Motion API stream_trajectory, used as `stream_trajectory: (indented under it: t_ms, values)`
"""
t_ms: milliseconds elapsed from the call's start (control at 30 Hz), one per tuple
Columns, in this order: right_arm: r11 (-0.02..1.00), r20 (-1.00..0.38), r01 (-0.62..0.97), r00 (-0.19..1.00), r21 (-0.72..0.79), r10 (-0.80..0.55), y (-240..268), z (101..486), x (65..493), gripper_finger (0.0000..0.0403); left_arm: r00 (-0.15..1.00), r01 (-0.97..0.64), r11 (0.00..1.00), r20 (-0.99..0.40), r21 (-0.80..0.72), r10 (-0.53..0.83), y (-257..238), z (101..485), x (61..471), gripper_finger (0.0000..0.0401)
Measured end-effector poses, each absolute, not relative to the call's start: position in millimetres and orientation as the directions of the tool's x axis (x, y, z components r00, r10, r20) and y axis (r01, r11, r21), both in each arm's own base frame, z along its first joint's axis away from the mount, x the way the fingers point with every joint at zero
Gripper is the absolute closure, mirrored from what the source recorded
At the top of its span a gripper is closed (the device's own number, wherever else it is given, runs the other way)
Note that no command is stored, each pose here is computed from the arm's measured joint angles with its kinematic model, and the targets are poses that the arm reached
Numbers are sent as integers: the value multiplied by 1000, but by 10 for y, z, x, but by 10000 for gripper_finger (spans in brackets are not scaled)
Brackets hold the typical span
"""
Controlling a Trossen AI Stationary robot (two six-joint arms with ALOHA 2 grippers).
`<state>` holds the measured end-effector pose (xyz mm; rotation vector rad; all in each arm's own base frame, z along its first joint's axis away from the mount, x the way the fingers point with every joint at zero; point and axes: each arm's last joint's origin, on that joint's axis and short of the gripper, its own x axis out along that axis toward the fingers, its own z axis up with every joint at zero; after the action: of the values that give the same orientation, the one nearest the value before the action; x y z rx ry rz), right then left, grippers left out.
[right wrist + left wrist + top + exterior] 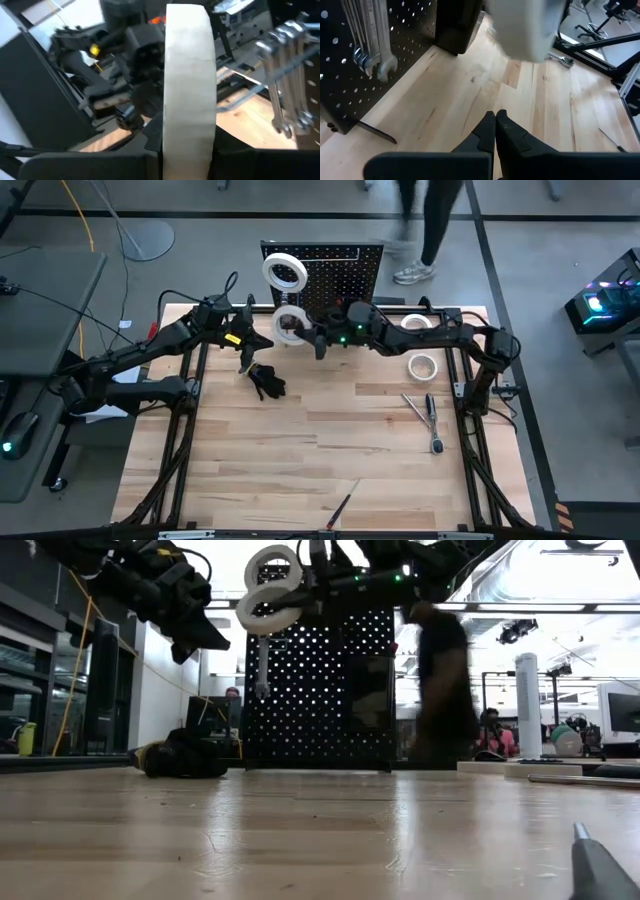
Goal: Hang tools onto peg board
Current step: Hang the white masking tape on the peg board
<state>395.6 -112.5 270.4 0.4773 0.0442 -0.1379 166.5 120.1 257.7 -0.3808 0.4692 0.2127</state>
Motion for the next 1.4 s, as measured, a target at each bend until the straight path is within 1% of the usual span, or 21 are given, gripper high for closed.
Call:
stream_trajectory:
  t_ms: [100,233,300,400,467,600,800,933,1100,1300,1400]
  values:
    - [875,-112,166,985,455,-128,-1159,2667,3942,353,872,-290,903,-477,-318,112,1200,2577,1665,401]
    - [893,-140,192,979,406,-147,-1176,2640,3934,353,872,-290,903,-477,-318,112,1200,2576,1665,401]
    - [900,-144,216,974,378,-174,-1177,2637,3935,334,872,-293,899,-477,-324,112,1200,2576,1665,401]
    - [903,-142,249,967,350,-211,-1196,2640,3930,288,872,-296,895,-477,-332,112,1200,2576,1665,401]
    - [902,-142,253,966,348,-216,-1205,2640,3927,264,872,-299,892,-477,-339,112,1200,2576,1665,401]
    - [913,-143,258,964,315,-223,-1220,2638,3922,238,872,-300,892,-477,-339,112,1200,2576,1665,401]
    - [913,-159,266,961,308,-226,-1242,2641,3902,231,872,-306,884,-478,-354,111,1200,2575,1664,401]
    - [927,-198,284,951,246,-239,-1254,2682,3838,230,870,-308,883,-481,-355,110,1199,2572,1662,401]
    - [912,-181,341,935,227,-305,-1318,2771,3771,232,870,-308,883,-481,-355,110,1199,2570,1662,401]
    - [886,-171,412,908,212,-382,-1349,2781,3760,233,869,-309,882,-482,-355,111,1199,2570,1662,401]
    - [884,-169,421,904,202,-392,-1354,2784,3759,233,869,-309,883,-482,-354,111,1199,2570,1662,401]
